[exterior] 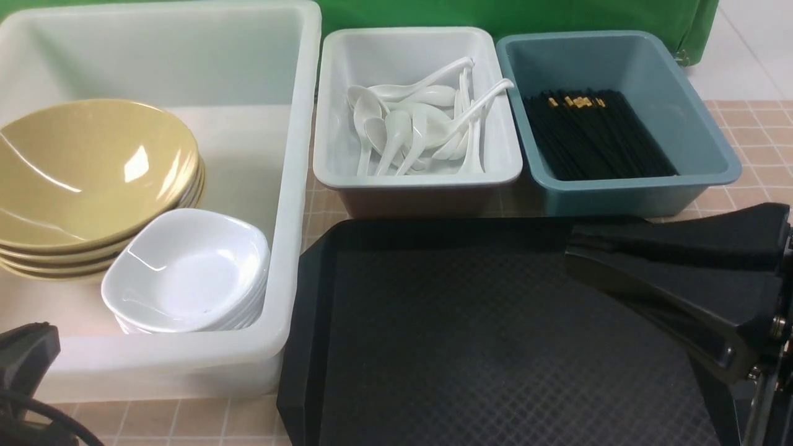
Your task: On brown table put chopsticks spoon bowls plates into blue grey white boxes.
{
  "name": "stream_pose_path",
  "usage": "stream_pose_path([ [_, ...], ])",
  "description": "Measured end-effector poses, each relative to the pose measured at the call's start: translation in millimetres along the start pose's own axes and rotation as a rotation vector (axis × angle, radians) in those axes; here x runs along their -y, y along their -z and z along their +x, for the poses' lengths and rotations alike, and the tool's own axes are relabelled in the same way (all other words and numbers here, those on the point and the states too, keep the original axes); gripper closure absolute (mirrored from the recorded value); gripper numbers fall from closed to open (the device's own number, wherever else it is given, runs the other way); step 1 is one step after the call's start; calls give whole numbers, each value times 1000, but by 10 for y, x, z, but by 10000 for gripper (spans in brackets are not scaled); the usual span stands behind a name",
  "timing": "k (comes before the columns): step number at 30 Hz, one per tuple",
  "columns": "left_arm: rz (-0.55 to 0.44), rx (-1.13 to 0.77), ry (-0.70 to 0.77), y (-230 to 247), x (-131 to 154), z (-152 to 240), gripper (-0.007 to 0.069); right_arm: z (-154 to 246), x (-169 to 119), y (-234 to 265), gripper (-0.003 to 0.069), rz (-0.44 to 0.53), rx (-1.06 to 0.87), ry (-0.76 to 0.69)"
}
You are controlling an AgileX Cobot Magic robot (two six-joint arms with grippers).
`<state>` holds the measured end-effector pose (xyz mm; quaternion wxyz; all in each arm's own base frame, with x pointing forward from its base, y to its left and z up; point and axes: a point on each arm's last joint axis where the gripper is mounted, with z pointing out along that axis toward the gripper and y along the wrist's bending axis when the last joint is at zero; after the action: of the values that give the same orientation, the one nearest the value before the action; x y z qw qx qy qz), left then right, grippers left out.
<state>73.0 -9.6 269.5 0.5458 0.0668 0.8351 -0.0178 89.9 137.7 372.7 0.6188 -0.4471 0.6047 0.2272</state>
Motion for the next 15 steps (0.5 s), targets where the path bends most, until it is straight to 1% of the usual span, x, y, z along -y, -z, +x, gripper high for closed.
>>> stream_pose_path([
  [15,6,-19,0,4,7,22,624,23,-7,-4,601,-2,-9,-1],
])
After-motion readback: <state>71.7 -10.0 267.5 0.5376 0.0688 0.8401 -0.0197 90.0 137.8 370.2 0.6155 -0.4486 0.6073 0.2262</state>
